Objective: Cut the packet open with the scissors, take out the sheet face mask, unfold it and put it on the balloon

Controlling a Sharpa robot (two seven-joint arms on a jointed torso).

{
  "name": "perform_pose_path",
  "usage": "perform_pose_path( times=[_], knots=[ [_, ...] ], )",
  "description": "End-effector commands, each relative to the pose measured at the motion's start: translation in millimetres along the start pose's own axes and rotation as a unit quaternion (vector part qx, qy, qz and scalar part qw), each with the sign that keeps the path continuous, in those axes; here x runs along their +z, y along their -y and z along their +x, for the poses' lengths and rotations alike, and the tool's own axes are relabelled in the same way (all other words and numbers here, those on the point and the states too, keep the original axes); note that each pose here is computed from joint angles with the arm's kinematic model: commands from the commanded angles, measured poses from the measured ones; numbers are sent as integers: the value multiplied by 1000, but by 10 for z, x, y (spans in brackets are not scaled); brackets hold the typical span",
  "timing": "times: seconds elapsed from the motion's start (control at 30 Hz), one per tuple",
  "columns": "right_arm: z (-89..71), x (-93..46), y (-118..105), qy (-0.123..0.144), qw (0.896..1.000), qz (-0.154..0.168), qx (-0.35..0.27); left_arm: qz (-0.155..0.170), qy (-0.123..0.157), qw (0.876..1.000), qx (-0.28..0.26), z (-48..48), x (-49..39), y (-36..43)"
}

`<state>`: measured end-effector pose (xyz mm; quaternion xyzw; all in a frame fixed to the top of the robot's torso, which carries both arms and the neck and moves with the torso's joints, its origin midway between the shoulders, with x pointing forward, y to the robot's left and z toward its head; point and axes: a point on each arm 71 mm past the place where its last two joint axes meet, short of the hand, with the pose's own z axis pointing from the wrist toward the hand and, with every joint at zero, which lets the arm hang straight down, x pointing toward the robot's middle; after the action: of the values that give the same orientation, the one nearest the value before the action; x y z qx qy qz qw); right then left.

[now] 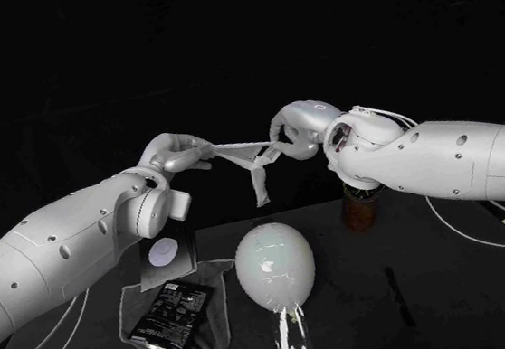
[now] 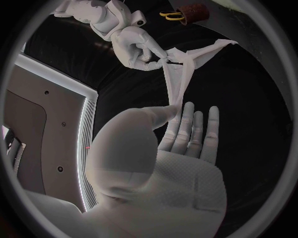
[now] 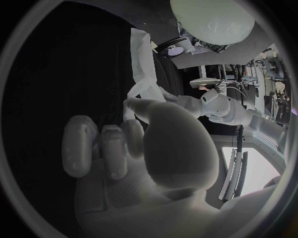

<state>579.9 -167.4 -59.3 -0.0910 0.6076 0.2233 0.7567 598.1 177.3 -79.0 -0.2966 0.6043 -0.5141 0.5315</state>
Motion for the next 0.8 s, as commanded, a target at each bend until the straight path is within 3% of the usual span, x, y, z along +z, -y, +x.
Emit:
perform_pose_path(
  times=[0.03, 0.17, 0.67, 0.8],
  knots=[
    [-58, -11, -20, 33, 999, -8, -19, 26, -8, 999, 18, -14, -2, 36],
    [-102, -17, -63, 63, 998, -18, -14, 32, -12, 999, 27, -3, -4, 38],
    [-149, 7, -69, 96, 995, -33, -21, 49, 11, 998, 41, -88, 4, 28],
    [-212, 17, -92, 123, 991, -39, -20, 51, 13, 997, 56, -85, 16, 4]
  ],
)
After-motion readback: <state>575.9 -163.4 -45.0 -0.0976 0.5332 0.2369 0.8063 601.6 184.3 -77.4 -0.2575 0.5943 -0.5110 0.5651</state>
